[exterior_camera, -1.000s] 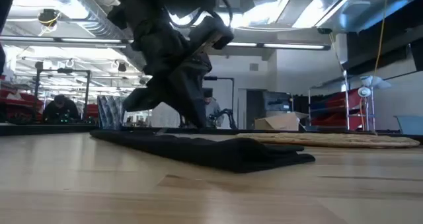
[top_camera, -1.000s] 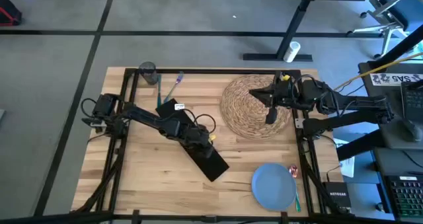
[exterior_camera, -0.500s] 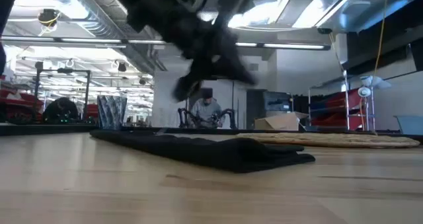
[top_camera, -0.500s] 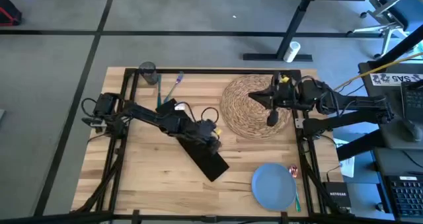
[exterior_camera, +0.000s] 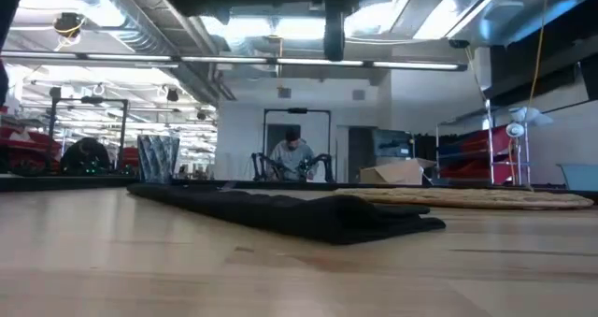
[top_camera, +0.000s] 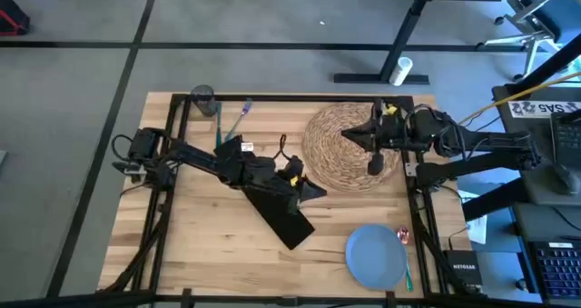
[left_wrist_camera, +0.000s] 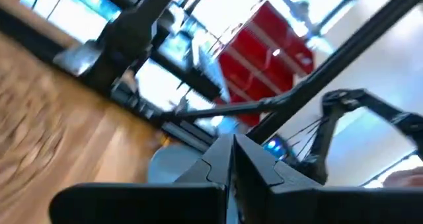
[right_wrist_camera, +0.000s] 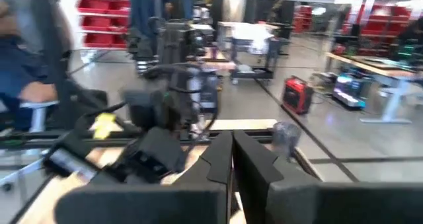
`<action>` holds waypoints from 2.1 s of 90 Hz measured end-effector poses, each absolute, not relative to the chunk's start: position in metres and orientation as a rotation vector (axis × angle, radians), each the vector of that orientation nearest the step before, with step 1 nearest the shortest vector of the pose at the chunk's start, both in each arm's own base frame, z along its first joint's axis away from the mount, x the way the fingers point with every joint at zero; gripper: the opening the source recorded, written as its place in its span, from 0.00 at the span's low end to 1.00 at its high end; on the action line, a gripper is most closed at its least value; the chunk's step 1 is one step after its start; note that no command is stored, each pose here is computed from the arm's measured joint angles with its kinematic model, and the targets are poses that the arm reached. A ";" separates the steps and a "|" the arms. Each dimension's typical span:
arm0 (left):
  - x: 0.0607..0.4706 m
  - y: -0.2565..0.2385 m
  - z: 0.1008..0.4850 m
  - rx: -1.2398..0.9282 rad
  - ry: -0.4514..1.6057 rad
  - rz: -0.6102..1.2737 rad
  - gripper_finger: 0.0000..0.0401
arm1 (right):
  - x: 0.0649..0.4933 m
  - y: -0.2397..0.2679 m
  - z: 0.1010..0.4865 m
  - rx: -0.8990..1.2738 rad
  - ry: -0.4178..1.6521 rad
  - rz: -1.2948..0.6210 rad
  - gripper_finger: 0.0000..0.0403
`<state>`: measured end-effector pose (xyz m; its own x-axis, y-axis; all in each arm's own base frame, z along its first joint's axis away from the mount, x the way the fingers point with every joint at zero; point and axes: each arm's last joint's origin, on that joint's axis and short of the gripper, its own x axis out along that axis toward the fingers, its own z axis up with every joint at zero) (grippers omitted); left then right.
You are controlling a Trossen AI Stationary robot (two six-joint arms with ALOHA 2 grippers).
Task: Set table place
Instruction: Fold the black table napkin
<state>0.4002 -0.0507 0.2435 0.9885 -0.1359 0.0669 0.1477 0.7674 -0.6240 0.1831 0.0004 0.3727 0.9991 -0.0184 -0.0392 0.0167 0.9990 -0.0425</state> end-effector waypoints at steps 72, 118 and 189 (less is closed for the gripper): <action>0.387 -0.051 0.287 -0.666 -0.474 -0.296 0.00 | 0.192 0.002 0.365 -0.107 0.096 0.031 0.00; 0.374 -0.060 0.340 -0.329 -0.472 -0.228 0.00 | 0.201 0.003 0.359 -0.105 0.124 0.085 0.00; 0.370 -0.089 0.343 -0.306 0.244 -0.119 0.00 | 0.200 0.003 0.353 -0.071 0.185 0.078 0.21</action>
<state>0.3696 -0.0892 0.3426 0.9637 -0.1527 -0.2190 0.0791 0.9468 -0.3120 0.2002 0.0032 0.3531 0.9799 0.0704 -0.1867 -0.0835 0.9945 -0.0634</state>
